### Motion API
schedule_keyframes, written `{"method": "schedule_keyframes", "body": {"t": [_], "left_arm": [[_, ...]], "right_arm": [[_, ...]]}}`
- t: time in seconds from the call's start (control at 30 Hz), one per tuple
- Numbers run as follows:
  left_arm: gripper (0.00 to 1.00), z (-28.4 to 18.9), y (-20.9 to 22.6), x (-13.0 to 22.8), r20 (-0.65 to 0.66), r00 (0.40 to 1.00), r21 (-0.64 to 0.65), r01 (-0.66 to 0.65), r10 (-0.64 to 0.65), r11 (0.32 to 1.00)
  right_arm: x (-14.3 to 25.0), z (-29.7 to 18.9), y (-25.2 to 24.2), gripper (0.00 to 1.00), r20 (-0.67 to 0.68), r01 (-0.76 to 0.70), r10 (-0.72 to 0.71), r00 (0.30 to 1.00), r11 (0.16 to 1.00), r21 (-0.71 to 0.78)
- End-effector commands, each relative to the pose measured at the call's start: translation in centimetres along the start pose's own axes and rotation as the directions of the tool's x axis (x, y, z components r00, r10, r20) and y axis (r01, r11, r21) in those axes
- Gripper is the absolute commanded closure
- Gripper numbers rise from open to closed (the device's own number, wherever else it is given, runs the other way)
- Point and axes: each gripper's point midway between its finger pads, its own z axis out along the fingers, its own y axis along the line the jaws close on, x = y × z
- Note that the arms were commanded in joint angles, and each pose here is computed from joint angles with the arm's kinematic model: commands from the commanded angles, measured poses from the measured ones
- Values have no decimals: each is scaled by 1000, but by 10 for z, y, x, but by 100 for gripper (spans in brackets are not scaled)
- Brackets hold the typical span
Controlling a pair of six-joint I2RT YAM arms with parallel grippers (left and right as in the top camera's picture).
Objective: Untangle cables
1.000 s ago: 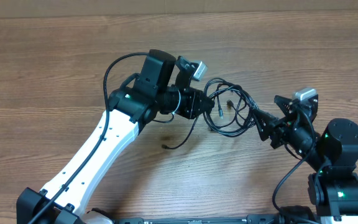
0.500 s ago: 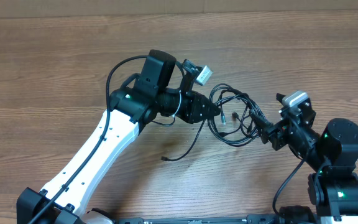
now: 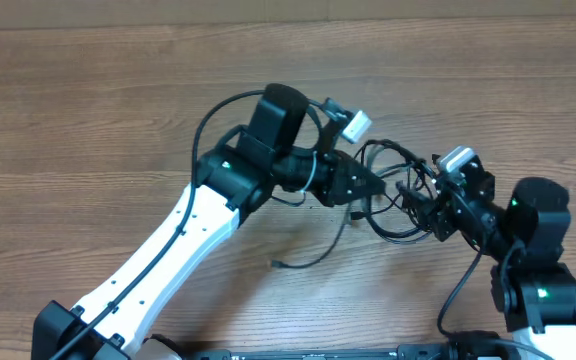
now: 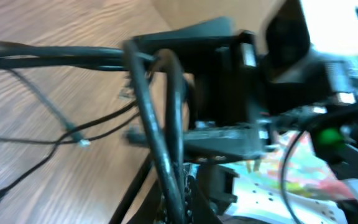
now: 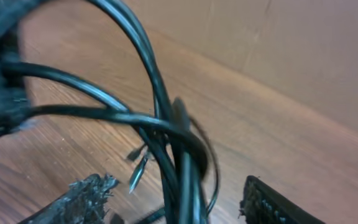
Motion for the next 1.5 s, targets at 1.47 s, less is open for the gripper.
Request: {"method": "schedule_keyframes", "body": {"t": [1.47], "left_arm": [[96, 0, -20, 1, -8, 1000, 61, -20, 20, 998]], "right_arm": [[-53, -12, 33, 27, 100, -385, 428, 898, 876, -289]]}}
